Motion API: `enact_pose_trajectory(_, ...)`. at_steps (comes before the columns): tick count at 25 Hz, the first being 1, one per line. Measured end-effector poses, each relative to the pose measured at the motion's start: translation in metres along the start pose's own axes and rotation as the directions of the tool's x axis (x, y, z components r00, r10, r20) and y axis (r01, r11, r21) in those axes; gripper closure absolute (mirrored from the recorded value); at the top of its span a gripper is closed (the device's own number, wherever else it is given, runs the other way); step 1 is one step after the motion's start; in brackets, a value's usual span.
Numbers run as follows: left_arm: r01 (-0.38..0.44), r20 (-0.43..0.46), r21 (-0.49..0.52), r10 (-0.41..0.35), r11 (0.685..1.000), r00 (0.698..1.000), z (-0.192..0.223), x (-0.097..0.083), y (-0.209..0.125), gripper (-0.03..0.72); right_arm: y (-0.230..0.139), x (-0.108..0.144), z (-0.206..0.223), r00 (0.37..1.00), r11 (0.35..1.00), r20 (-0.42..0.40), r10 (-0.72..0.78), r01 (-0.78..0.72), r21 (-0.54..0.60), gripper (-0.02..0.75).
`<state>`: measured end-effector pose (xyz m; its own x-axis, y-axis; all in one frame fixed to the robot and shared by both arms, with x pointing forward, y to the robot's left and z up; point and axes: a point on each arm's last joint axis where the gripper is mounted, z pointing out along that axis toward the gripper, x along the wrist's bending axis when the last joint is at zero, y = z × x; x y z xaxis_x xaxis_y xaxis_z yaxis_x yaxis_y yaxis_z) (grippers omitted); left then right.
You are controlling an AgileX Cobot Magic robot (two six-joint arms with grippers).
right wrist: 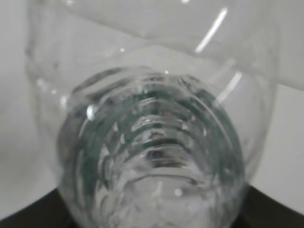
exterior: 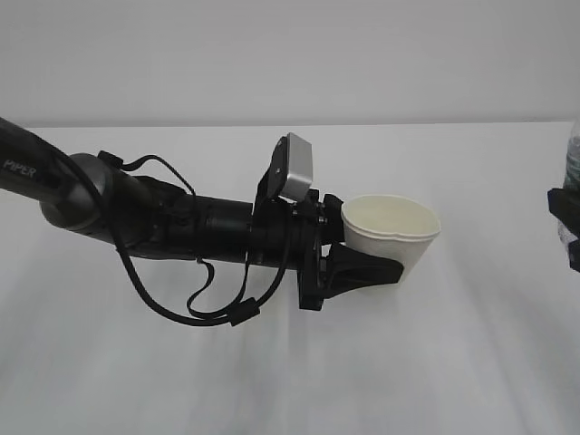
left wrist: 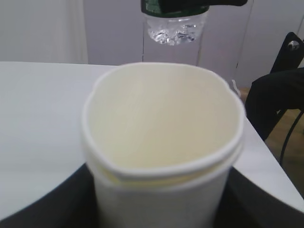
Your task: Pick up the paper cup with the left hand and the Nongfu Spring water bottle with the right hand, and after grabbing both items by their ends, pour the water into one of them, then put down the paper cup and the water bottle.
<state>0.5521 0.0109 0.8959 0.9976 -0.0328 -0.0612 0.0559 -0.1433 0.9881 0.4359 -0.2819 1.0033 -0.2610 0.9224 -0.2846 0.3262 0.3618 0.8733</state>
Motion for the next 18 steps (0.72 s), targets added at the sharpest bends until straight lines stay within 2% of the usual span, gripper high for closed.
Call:
enact_pose_trajectory(8,-0.069,0.038,0.000,0.069,0.998,0.997,0.010,-0.009,0.001,0.259,-0.004,0.001,0.004,1.000,0.999,-0.013,-0.024,0.025,0.035,0.338)
enact_pose_trajectory(11,-0.079,0.065,-0.001,0.079,0.997,0.995,0.019,-0.018,0.002,0.259,-0.006,0.001,0.004,0.999,0.998,-0.015,-0.041,0.042,0.049,0.338)
enact_pose_trajectory(18,-0.071,0.067,-0.009,0.072,0.997,0.995,0.023,-0.020,0.003,0.259,-0.006,-0.003,0.004,0.991,0.983,-0.010,-0.132,0.132,0.127,0.339)
